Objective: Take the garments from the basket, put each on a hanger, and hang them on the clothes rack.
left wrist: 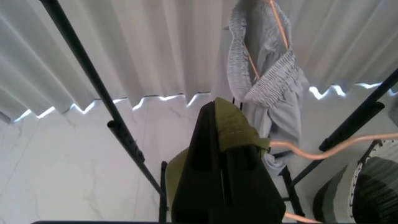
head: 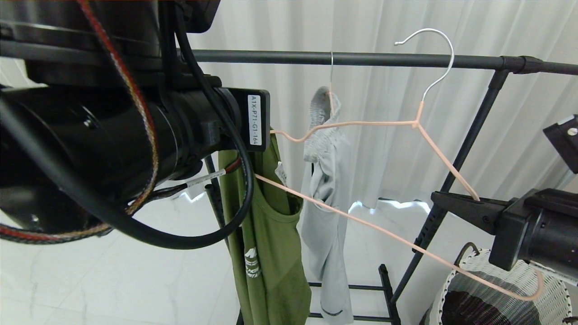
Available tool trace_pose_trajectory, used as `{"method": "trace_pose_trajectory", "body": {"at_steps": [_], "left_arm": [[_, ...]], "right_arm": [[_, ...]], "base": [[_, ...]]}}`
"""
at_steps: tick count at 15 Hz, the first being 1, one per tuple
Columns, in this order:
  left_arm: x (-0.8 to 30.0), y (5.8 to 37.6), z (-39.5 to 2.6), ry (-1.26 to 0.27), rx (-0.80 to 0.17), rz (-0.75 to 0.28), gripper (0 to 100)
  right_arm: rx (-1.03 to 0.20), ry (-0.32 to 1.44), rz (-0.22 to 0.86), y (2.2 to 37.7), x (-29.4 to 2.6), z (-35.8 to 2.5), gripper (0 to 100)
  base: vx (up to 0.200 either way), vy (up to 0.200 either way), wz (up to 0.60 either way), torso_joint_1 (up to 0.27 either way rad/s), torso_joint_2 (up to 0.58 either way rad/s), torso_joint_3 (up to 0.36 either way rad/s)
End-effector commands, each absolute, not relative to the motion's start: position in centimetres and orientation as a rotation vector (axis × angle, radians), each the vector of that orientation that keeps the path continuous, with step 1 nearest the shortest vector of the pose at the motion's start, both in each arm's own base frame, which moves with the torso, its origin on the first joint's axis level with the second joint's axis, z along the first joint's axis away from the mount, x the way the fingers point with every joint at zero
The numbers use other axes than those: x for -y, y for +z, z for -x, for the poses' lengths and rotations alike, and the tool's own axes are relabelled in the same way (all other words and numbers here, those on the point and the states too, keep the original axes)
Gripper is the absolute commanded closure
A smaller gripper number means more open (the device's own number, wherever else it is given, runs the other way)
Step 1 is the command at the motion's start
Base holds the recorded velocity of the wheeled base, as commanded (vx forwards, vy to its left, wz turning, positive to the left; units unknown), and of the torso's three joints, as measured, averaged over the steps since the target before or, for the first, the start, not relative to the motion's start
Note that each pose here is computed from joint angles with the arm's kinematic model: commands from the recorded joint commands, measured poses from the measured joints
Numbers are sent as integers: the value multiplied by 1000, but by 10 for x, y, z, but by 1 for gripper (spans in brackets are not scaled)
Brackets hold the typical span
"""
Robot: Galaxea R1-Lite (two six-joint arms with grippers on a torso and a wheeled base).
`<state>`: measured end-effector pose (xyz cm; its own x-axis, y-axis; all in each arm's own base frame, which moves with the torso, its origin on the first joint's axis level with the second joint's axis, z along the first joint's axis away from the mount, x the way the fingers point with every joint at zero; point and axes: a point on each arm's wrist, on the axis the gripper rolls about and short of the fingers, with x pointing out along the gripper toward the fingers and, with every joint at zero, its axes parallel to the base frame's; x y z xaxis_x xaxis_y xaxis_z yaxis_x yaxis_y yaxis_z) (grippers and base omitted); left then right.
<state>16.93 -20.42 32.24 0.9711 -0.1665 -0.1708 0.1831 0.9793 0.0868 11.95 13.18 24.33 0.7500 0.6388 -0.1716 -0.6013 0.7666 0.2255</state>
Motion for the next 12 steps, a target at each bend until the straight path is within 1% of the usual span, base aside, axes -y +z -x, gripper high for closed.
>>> {"method": "trace_pose_trajectory", "body": {"at_steps": [1,5,8,12], "left_arm": [[206,318,-169,-183,-173,-114,100],[200,323,-164,-184,-162,-106,100],[199,310,-163,-185,-191,-138,100],[214,303,-161,-225,-207,-154,100]], "right_arm": [[-244,677,-160,243,-132,-120,100],[-236,601,-164,243,-126,-127,100],[-229,591,-167,244,-124,-127,100],[-180,621,-190,251,-126,-127,100]], "base": [[0,0,0,0,0,0],[0,0,0,0,0,0],[0,0,0,0,0,0],[0,0,0,0,0,0]]}}
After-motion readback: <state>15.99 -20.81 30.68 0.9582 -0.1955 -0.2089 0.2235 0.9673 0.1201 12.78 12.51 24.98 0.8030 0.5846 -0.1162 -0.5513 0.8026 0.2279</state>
